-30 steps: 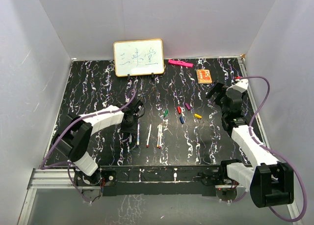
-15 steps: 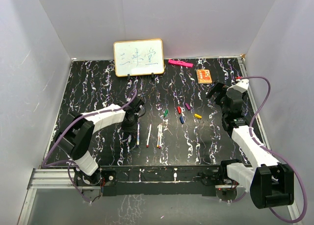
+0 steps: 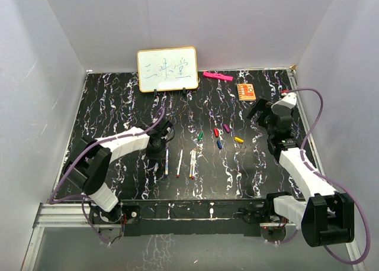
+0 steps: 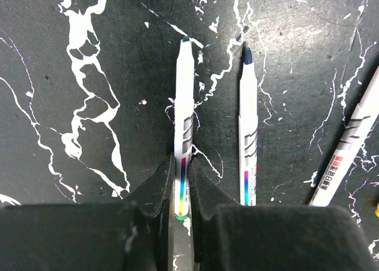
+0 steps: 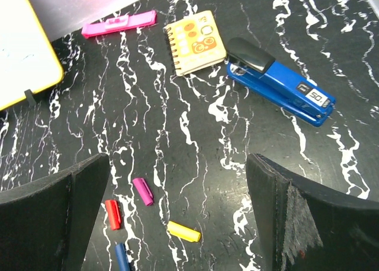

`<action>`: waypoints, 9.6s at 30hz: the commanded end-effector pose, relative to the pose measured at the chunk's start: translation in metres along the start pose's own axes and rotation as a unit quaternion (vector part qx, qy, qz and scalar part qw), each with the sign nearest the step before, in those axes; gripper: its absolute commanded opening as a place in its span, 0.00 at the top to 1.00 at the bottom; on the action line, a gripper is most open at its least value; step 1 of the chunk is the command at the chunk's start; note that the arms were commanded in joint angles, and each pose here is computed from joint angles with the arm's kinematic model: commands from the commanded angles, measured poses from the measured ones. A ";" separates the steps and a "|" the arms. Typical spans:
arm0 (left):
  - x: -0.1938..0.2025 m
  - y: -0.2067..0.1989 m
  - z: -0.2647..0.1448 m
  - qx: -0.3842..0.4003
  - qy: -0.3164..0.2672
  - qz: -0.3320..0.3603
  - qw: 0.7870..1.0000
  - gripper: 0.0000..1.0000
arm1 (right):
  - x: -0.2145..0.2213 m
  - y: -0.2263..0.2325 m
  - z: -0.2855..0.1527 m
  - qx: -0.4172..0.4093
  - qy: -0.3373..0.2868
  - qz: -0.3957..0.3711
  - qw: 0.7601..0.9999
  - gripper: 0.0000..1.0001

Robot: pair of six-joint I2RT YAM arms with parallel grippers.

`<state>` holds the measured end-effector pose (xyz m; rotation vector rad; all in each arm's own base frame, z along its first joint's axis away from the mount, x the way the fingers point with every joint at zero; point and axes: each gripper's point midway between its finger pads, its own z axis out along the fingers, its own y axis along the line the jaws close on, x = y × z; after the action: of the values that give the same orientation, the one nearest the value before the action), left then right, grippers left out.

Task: Insert the pens into the pen caps

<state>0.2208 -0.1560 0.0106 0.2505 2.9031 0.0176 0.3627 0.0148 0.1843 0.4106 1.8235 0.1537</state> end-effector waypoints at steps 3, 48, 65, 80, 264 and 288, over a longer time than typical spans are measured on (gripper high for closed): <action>0.027 0.017 0.004 -0.031 0.043 0.020 0.998 1.00 | -0.012 0.029 0.004 -0.059 0.018 -0.010 0.998 0.02; -0.012 0.005 -0.088 0.124 -0.248 -0.071 0.958 1.00 | 0.173 0.205 0.004 -0.066 0.215 -0.120 0.967 0.54; -0.009 -0.001 -0.082 0.135 -0.234 -0.055 0.961 1.00 | 0.193 0.194 0.013 -0.011 0.227 -0.117 0.967 0.67; -0.004 0.001 -0.075 0.128 -0.222 -0.049 0.965 1.00 | 0.210 0.197 0.020 -0.008 0.242 -0.117 0.963 0.67; -0.096 -0.063 -0.164 0.244 -0.489 -0.064 0.835 1.00 | 0.035 0.289 -0.111 -0.390 -0.027 -0.027 0.920 0.61; -0.168 0.039 -0.043 0.052 -0.294 -0.124 0.946 1.00 | -0.020 0.189 -0.053 -0.187 -0.092 0.000 0.978 0.02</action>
<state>0.3766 -0.1446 0.1059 -0.1185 2.2022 -0.2026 0.3463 0.2082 0.2643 0.0725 1.5767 0.4684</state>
